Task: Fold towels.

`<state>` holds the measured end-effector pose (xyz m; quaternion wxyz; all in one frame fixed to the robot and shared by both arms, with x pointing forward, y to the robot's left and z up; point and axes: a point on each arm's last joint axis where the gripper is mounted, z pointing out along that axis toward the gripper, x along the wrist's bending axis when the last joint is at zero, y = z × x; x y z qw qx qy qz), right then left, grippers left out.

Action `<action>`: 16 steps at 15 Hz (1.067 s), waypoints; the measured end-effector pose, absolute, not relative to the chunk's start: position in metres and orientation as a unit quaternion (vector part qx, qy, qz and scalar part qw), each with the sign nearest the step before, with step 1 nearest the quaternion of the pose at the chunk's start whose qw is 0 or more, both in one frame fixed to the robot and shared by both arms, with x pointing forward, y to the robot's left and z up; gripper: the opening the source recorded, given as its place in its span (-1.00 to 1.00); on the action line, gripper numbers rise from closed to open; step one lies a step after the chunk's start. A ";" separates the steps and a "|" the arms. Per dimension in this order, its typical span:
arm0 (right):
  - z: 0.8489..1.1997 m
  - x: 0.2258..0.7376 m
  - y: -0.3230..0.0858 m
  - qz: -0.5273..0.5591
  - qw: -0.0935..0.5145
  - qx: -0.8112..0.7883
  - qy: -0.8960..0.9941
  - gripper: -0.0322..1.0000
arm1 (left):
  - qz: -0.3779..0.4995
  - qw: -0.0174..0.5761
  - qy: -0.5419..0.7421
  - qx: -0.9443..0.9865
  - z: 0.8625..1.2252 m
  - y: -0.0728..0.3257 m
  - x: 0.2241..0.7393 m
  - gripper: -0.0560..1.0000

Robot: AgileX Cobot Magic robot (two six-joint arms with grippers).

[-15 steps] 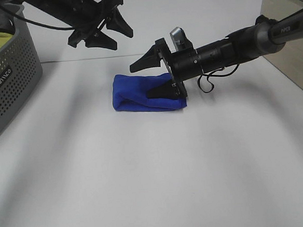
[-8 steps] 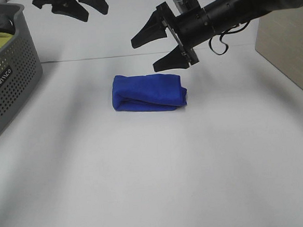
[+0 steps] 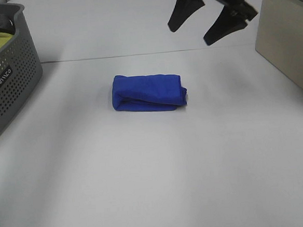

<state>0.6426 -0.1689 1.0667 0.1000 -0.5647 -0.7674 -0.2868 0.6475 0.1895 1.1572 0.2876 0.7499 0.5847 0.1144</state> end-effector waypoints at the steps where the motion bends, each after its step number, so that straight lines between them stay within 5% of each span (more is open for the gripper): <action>1: 1.086 0.634 -0.176 -0.281 0.065 -0.572 -0.768 0.71 | 0.110 0.279 0.588 0.751 1.159 0.194 0.631 0.14; 4: 1.136 0.597 -0.194 -0.282 -0.016 -0.578 -0.765 0.71 | 0.100 0.253 0.594 0.757 1.164 0.209 0.572 0.14; 8: 1.155 0.523 -0.211 -0.283 -0.032 -0.577 -0.766 0.71 | 0.099 0.223 0.599 0.763 1.154 0.230 0.494 0.14; 16: 1.063 0.343 -0.257 -0.212 -0.041 -0.587 -0.781 0.71 | 0.146 0.269 0.584 0.752 1.108 0.273 0.319 0.14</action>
